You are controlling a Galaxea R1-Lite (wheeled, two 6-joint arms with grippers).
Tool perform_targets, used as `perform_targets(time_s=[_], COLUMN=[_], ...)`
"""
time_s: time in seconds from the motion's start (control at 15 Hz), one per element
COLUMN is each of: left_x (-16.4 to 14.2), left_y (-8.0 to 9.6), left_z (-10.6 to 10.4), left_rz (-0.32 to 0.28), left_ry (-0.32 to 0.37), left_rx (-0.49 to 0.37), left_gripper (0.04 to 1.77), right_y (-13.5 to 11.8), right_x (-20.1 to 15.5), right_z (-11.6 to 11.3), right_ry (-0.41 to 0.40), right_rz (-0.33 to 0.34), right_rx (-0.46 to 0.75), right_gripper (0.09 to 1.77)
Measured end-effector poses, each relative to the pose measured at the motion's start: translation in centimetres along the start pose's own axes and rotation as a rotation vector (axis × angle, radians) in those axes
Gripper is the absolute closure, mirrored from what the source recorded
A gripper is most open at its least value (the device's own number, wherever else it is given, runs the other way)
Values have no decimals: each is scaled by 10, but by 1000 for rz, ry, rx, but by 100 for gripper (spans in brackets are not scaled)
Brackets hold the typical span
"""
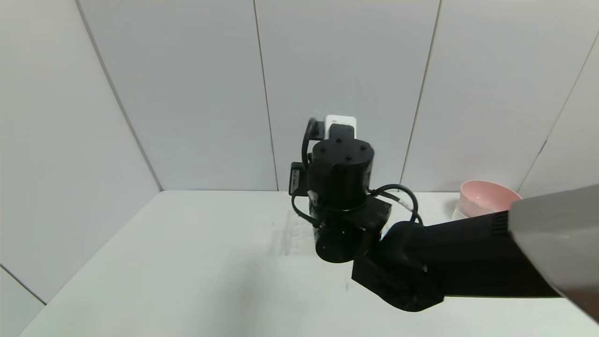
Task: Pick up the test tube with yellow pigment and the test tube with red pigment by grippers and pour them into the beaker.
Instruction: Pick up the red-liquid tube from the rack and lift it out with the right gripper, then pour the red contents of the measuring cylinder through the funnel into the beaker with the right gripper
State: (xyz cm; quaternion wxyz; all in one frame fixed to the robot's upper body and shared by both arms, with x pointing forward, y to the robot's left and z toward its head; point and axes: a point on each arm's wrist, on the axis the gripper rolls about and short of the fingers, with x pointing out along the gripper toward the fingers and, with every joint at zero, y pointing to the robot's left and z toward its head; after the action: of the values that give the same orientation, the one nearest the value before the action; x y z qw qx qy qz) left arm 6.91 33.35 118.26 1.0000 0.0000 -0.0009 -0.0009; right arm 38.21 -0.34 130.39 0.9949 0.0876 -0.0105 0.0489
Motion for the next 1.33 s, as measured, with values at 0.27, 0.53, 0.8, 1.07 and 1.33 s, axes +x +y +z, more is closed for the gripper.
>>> perform_targets(time_s=[0.27, 0.53, 0.8, 1.07, 1.33], left_x=[0, 0, 0, 0, 0], left_y=[0, 0, 0, 0, 0], left_z=[0, 0, 0, 0, 0], left_rz=[0, 0, 0, 0, 0], left_ry=[0, 0, 0, 0, 0], left_rx=[0, 0, 0, 0, 0], left_gripper=[5, 5, 5, 5, 5], right_y=[-70, -189, -308, -391, -428], right_x=[-20, -30, -47, -74, -81], right_z=[35, 62, 79, 79, 58], right_ry=[10, 28, 26, 79, 172], right_rz=[-74, -168, -249, -151, -88], right_rx=[-63, -109, -142, -315, -542], right_gripper=[136, 136, 136, 136, 136])
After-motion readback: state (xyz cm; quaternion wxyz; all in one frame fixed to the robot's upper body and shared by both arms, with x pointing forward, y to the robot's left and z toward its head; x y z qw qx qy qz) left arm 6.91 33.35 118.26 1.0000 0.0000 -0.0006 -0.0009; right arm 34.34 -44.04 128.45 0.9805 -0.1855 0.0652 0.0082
